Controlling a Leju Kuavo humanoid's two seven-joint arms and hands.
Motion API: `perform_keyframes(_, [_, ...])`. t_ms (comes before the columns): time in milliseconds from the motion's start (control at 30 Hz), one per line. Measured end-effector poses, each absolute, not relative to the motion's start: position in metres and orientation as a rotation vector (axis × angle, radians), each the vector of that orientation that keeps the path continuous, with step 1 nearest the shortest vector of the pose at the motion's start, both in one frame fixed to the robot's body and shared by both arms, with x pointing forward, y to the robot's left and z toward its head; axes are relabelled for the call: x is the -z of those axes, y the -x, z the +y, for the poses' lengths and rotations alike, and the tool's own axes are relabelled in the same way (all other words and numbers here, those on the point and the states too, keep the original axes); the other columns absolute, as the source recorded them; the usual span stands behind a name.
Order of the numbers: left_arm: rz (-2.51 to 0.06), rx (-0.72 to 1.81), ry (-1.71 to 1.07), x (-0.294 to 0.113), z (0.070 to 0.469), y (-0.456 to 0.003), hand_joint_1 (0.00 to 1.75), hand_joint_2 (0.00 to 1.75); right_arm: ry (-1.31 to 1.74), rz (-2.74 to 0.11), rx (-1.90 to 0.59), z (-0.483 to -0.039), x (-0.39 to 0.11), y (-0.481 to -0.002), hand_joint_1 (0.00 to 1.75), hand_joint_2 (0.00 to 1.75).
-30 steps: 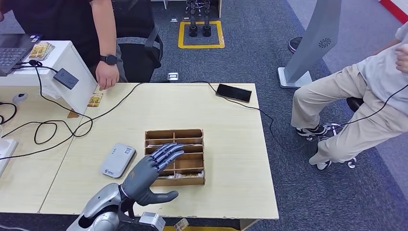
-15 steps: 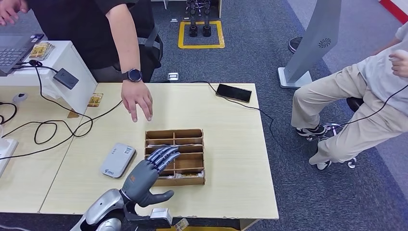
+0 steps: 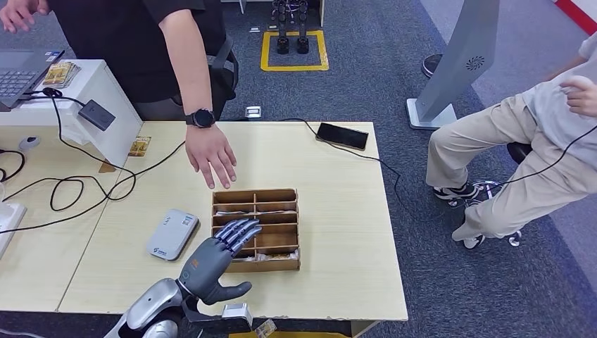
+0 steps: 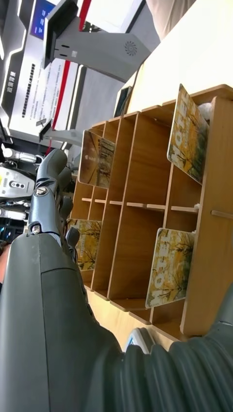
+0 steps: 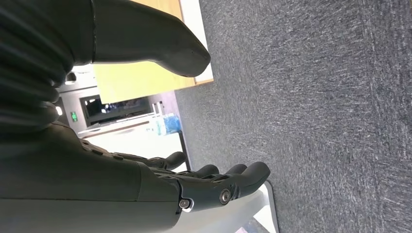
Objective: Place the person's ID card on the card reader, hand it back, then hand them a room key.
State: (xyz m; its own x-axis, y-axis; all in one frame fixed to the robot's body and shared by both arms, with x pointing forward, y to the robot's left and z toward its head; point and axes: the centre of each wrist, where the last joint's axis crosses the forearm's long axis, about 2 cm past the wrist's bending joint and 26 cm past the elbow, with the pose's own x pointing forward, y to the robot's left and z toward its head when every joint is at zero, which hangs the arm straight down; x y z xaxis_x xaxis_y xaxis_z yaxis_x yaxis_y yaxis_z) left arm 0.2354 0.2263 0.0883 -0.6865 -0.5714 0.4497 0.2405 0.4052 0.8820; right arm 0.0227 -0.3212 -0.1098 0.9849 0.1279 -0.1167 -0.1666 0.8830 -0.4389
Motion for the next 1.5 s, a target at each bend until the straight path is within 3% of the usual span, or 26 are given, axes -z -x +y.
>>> perform_keyframes(767, [-1.884,1.335,-0.553,-0.079,0.214,-0.235,0.0,1.75,0.461,0.084,-0.152,-0.322,0.11,-0.02,0.0,1.75])
perform_keyframes(1333, [-1.864,1.341,-0.576,-0.073,0.21,-0.234,0.0,1.75,0.461,0.088,-0.147,-0.322,0.11,-0.017,0.0,1.75])
perform_keyframes(1467, [-1.835,1.364,-0.613,-0.07,0.211,-0.233,0.54,1.75,0.457,0.082,-0.152,-0.322,0.11,-0.017,0.0,1.75])
perform_keyframes(1500, [-1.833,1.366,-0.624,-0.069,0.211,-0.233,0.54,1.75,0.456,0.081,-0.154,-0.322,0.11,-0.017,0.0,1.75])
